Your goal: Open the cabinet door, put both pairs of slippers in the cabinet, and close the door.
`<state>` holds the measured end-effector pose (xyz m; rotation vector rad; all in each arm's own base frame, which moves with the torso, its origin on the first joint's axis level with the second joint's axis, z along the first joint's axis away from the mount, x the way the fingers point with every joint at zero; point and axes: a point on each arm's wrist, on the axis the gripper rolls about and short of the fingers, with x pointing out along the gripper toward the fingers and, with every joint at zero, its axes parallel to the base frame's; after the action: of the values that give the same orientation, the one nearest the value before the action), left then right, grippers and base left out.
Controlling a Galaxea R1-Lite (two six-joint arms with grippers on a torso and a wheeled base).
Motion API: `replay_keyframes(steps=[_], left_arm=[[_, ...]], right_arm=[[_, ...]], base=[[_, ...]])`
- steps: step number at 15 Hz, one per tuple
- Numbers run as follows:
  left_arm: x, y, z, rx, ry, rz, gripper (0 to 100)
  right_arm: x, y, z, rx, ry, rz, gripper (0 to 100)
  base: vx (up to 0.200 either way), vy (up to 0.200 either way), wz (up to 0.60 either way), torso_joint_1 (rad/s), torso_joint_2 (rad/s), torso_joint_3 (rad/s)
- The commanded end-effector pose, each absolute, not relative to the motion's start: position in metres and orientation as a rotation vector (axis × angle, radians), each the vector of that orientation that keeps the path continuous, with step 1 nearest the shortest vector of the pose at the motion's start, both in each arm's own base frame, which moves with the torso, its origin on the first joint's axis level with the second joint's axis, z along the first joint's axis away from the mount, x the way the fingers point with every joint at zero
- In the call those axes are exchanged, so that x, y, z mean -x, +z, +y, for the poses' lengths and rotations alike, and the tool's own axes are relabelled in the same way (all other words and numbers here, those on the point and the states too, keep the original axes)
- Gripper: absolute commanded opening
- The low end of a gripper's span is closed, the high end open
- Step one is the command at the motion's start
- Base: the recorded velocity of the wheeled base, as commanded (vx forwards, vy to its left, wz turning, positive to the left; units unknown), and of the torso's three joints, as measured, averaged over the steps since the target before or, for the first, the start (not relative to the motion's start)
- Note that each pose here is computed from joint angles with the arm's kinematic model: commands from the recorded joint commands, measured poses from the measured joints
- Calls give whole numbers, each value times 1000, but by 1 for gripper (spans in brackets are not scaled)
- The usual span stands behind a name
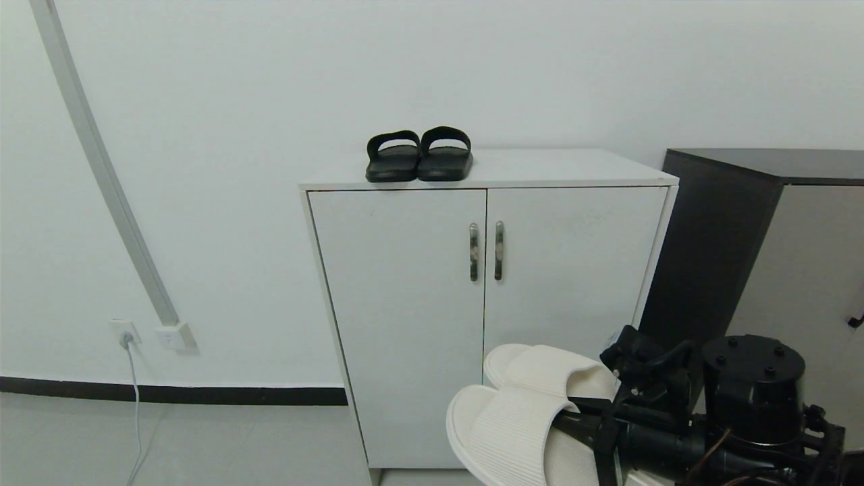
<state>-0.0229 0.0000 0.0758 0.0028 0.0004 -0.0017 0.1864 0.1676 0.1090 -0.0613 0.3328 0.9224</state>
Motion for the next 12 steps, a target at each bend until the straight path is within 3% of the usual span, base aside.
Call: replay_keyframes(steps=[1,9,10,11,12], left_arm=[[23,76,0,-3,0,2,100],[22,81,0,-21,-3,11,100],[22,87,0,-15,-5,5,100],[24,126,0,32,-12,-50,100],[18,136,0,20,-29,-12,100]], right_arm=[[-186,109,168,61,924,332,0],[-180,109,163,42,929,248,0],[-180,109,163,41,929,245,0],[-180,106,163,48,926,254,0],[-181,103,163,61,927,261,0]], base=[[0,0,0,0,0,0],[0,0,0,-6,17,17],[0,0,0,-36,119,119],[0,0,0,-17,71,76],[0,0,0,-12,51,41]])
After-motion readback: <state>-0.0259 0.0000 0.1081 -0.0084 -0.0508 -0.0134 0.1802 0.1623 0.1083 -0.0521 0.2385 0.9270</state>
